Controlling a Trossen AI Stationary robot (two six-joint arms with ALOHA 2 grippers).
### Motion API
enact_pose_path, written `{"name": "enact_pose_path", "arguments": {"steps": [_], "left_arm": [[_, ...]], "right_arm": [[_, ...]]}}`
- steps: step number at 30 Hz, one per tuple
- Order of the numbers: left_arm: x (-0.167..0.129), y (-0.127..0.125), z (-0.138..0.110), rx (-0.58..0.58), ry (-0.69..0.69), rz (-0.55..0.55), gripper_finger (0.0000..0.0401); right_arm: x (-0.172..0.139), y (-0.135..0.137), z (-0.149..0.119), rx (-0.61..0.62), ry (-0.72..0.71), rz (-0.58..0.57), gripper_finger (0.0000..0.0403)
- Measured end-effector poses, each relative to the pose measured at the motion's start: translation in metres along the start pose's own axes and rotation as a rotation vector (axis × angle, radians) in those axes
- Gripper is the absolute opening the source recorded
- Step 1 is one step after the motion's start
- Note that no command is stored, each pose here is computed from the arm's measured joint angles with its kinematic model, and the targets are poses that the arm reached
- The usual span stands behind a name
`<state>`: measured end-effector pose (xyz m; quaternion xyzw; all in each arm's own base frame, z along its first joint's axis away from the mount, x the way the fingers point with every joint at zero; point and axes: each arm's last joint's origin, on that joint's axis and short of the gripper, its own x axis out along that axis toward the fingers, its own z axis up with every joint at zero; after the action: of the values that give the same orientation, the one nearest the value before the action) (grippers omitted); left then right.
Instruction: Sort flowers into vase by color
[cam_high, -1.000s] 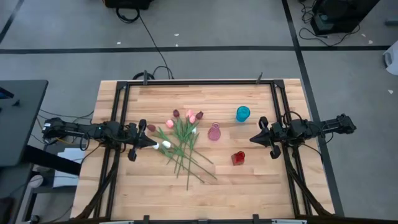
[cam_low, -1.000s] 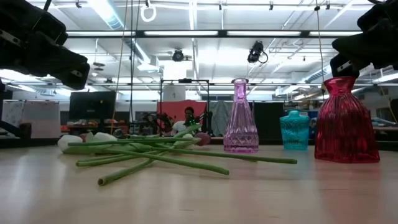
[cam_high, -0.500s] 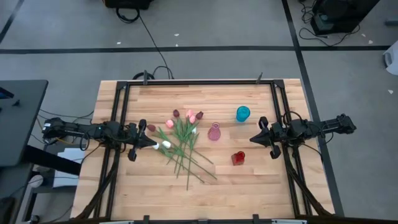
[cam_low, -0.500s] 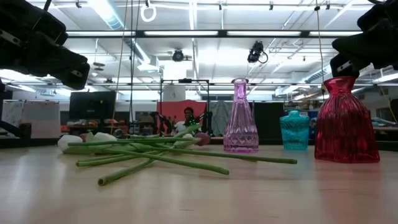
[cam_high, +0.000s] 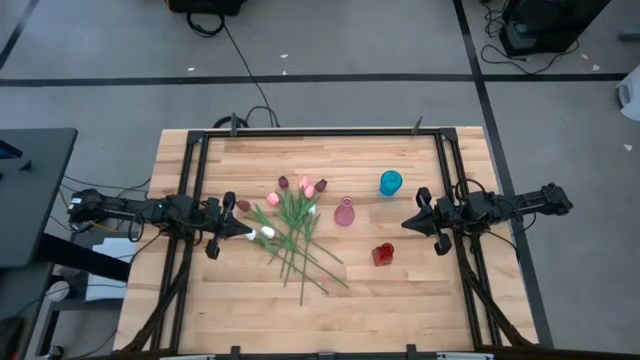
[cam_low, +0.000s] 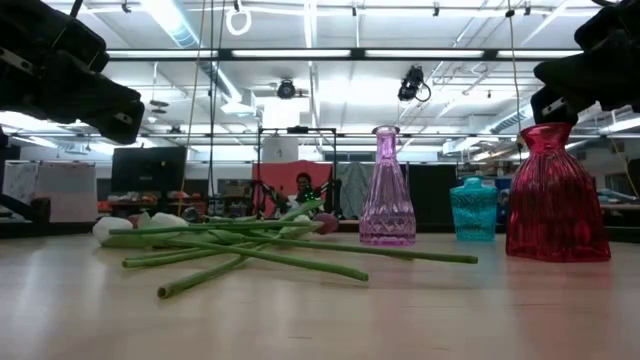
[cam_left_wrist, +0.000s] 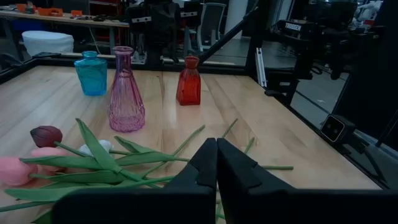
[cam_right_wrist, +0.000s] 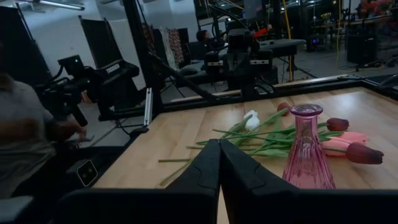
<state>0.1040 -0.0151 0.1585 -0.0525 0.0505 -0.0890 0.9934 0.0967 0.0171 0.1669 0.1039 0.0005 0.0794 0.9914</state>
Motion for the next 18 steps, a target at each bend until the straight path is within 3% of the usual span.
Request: {"name": "enact_pose_path", "arguments": {"steps": [13, 15, 18], "left_arm": [[0.0, 0.0, 0.001, 0.001, -0.014, -0.001, 0.0011], [0.0, -0.001, 0.005, 0.001, -0.051, -0.005, 0.0011], [-0.002, -0.002, 0.019, -0.102, -0.195, -0.03, 0.0011]], "right_arm": [[0.0, 0.0, 0.0, 0.0, 0.0, 0.0, 0.0019], [0.0, 0.0, 0.0, 0.0, 0.0, 0.0, 0.0019], [0.0, 0.0, 0.0, 0.0, -0.001, 0.0, 0.0019]]}}
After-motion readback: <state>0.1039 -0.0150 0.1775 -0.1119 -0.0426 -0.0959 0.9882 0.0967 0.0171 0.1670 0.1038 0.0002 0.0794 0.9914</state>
